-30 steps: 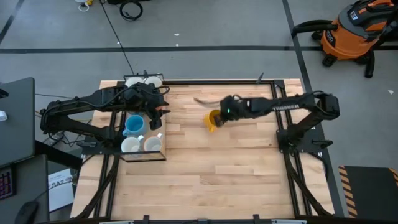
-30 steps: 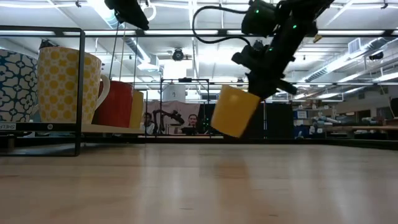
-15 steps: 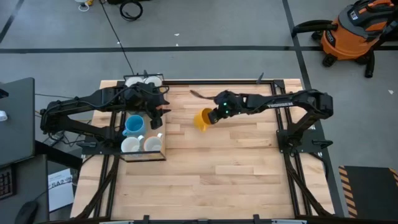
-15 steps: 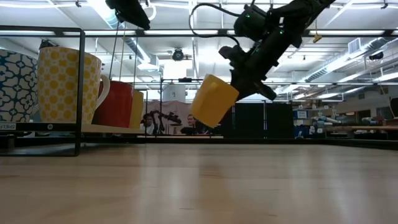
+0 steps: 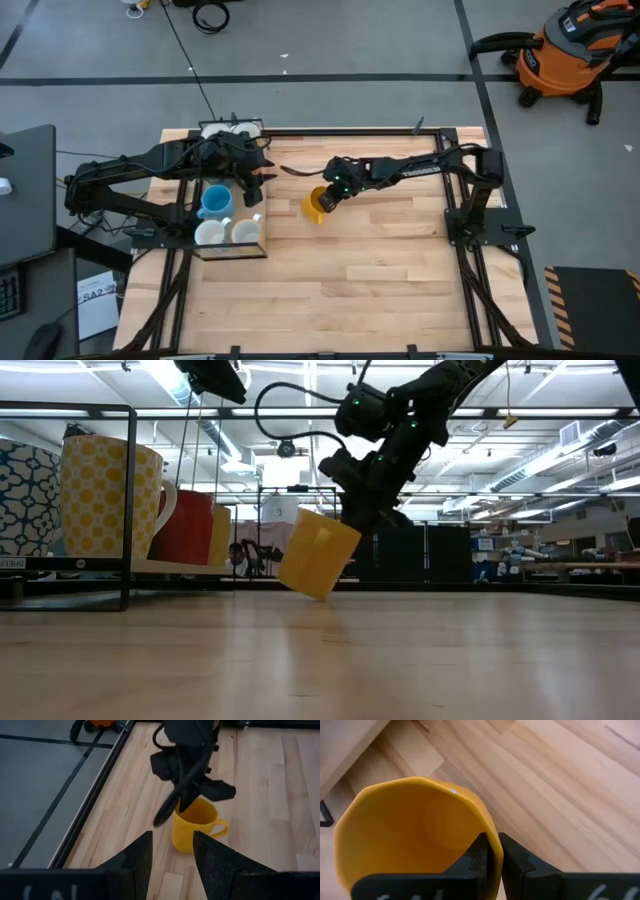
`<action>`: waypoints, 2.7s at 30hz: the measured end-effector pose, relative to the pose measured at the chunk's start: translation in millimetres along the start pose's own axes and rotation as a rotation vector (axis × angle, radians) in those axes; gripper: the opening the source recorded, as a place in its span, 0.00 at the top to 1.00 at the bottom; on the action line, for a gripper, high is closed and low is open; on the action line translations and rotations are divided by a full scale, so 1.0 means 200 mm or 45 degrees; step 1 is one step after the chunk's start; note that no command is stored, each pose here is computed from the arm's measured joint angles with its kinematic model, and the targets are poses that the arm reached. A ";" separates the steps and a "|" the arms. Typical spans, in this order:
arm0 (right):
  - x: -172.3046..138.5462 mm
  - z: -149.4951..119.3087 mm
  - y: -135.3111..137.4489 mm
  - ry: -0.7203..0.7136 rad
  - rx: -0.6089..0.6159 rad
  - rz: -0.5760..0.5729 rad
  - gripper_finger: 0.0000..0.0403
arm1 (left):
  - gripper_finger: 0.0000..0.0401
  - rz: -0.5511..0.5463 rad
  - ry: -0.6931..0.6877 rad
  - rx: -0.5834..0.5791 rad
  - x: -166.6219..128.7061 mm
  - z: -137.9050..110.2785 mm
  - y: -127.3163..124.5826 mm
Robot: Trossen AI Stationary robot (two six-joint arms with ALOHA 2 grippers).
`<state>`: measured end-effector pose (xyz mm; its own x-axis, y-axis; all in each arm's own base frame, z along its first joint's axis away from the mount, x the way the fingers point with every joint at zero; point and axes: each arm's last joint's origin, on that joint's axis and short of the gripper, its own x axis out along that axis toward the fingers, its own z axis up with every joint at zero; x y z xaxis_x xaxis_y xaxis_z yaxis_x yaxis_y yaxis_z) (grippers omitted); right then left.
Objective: Place coffee mugs
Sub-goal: Move the yellow mug to the top center, then put the yellow mug on the shelf
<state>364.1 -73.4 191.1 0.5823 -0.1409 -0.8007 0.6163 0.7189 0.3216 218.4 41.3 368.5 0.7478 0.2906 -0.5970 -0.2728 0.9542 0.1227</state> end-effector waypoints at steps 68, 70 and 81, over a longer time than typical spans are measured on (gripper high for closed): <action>-0.05 0.12 0.02 -0.193 -0.007 0.133 0.61 | 0.63 0.000 0.001 -0.003 0.00 0.00 0.00; -0.10 0.13 0.02 -0.223 -0.018 0.149 0.61 | 0.63 0.000 0.001 -0.003 0.00 0.00 0.00; -0.58 0.14 0.03 -0.325 -0.190 0.187 0.61 | 0.63 0.000 -0.003 -0.003 0.00 0.00 0.00</action>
<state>315.2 -71.8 299.7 0.7848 -0.1807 -0.5928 0.4425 0.8331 0.3318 218.6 41.3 368.7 0.7493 0.2908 -0.5950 -0.2742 0.9540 0.1209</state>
